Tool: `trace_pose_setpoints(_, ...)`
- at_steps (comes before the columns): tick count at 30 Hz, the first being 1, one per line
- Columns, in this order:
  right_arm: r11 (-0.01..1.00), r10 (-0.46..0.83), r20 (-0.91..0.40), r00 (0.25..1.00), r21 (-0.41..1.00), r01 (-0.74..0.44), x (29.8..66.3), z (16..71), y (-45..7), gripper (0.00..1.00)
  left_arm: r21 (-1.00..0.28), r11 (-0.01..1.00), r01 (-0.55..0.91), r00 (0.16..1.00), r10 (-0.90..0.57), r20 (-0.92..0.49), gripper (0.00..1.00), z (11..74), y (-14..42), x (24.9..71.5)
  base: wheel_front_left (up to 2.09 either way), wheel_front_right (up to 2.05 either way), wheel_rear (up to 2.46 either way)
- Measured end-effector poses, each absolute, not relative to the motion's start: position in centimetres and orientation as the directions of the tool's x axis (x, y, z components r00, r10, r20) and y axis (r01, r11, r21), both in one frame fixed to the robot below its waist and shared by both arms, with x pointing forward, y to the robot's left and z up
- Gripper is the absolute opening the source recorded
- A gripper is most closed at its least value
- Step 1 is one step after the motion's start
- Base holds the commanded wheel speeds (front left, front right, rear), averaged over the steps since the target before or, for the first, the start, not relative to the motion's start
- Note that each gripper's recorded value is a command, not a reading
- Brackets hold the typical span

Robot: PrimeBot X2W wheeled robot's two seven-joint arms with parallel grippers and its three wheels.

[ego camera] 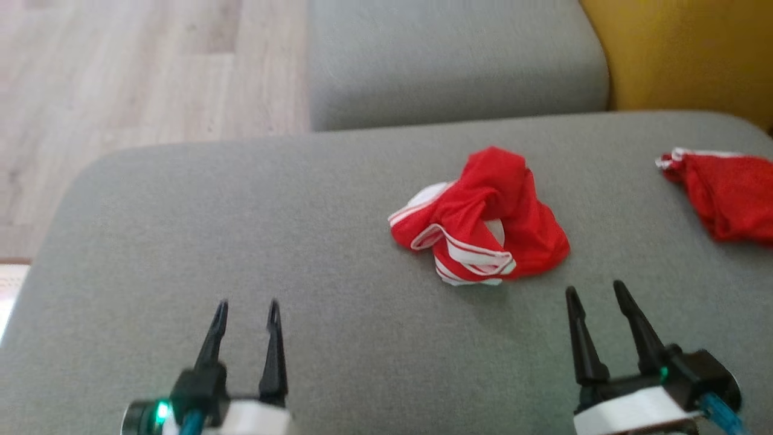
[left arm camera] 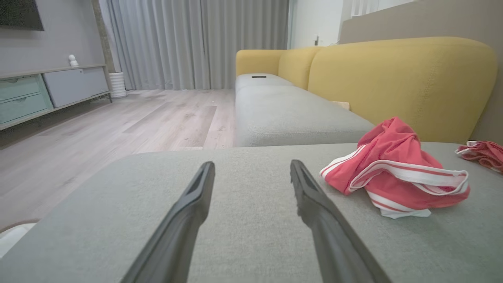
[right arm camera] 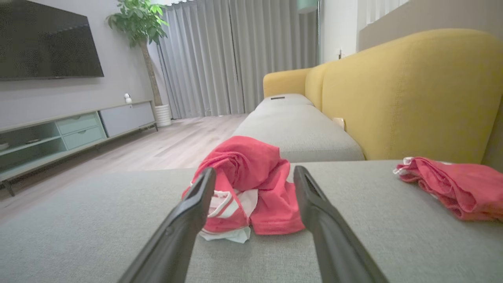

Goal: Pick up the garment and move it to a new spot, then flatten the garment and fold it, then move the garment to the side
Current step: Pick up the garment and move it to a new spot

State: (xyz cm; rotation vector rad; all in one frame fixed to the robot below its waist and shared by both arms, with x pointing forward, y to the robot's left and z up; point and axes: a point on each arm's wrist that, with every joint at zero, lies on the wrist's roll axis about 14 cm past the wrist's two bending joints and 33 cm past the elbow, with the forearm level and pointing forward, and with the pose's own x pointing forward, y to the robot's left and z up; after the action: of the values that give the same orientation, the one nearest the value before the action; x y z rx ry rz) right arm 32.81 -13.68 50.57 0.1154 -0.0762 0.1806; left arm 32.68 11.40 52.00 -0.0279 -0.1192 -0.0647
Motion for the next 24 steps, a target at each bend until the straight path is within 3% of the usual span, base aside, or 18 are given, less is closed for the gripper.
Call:
trace_pose_setpoints(8, 0.972, 0.196, 0.084, 0.977, 0.117, -0.205, 31.2, 50.3, -13.0, 1.00, -0.029, 0.999, -0.016, 0.996, 0.018, 0.089, 1.00, 50.7, 13.7, 28.5, 0.00, 0.00, 0.00)
trace_pose_setpoints(24, 0.967, 0.209, 0.097, 0.973, 0.127, -0.221, 30.7, 50.6, -12.5, 1.00, -0.023, 1.000, -0.004, 0.993, 0.007, 0.116, 1.00, 51.2, 13.8, 27.7, 0.00, 0.00, 0.00)
